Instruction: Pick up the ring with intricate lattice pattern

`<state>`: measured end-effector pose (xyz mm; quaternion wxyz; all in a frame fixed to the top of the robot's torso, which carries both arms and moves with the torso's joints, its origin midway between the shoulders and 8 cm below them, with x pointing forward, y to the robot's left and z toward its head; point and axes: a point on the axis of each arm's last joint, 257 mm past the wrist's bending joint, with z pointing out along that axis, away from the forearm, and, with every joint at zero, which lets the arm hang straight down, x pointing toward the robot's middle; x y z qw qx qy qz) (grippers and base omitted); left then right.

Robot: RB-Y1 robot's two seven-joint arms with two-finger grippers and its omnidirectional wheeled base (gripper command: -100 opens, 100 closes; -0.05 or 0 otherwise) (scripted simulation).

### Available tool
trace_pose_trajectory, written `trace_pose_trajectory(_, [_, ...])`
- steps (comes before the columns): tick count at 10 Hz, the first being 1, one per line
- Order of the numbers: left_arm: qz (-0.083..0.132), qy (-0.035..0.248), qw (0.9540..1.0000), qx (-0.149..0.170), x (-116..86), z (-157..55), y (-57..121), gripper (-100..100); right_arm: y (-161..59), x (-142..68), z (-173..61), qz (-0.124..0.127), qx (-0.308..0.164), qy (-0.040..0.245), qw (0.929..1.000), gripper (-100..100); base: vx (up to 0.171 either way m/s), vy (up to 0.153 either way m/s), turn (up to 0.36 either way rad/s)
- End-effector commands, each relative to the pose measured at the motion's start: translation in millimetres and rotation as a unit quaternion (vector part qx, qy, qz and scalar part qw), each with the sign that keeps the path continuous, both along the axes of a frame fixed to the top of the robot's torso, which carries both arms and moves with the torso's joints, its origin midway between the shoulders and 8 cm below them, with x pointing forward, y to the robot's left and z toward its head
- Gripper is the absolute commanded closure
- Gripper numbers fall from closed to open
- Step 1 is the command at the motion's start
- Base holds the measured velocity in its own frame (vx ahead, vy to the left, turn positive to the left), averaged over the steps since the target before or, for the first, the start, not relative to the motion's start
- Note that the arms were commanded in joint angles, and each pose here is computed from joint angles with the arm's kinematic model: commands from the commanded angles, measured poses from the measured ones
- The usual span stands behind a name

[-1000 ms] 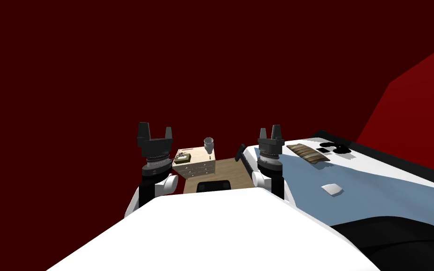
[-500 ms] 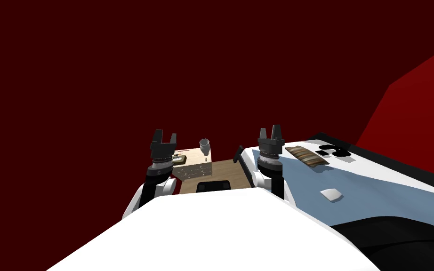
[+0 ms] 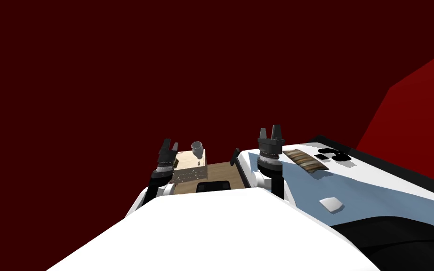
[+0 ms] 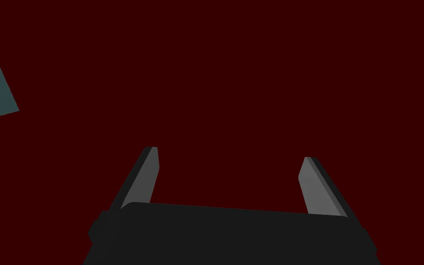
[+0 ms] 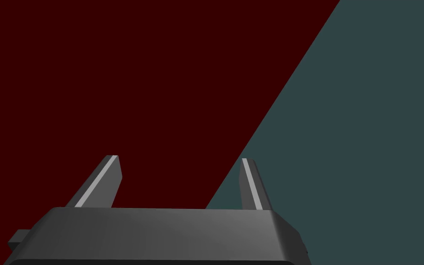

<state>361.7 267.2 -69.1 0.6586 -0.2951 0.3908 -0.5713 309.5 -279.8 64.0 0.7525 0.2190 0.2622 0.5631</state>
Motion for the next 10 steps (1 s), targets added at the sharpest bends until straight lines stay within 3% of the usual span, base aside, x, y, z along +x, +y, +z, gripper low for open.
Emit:
trace_pose_trajectory(1, [0.019,0.043,0.9989,0.004,4.4,-33.7,11.0,-100,0.0,0.0,0.0,0.0,0.0,0.0,1.0,0,0.142,-0.303,0.014])
trace_pose_trajectory(4, [0.034,0.082,0.996,0.005,5.6,-69.7,22.8,-100,0.0,0.0,0.0,0.0,0.0,0.0,1.0,0,0.081,-0.159,0.006])
trace_pose_trajectory(5, [0.034,0.082,0.996,0.005,5.6,-69.7,22.8,-100,0.0,0.0,0.0,0.0,0.0,0.0,1.0,0,0.024,-0.037,0.005])
trace_pose_trajectory(7, [0.058,0.133,0.9894,0.009,1.0,-114.8,41.5,-100,0.0,0.0,0.0,0.0,0.0,0.0,1.0,0,0.073,-0.137,-0.001])
trace_pose_trajectory(10, [0.073,0.17,0.9827,0.01,-4.8,-149.7,53.1,-100,0.0,0.0,0.0,0.0,0.0,0.0,1.0,0,0.051,-0.146,0.054])
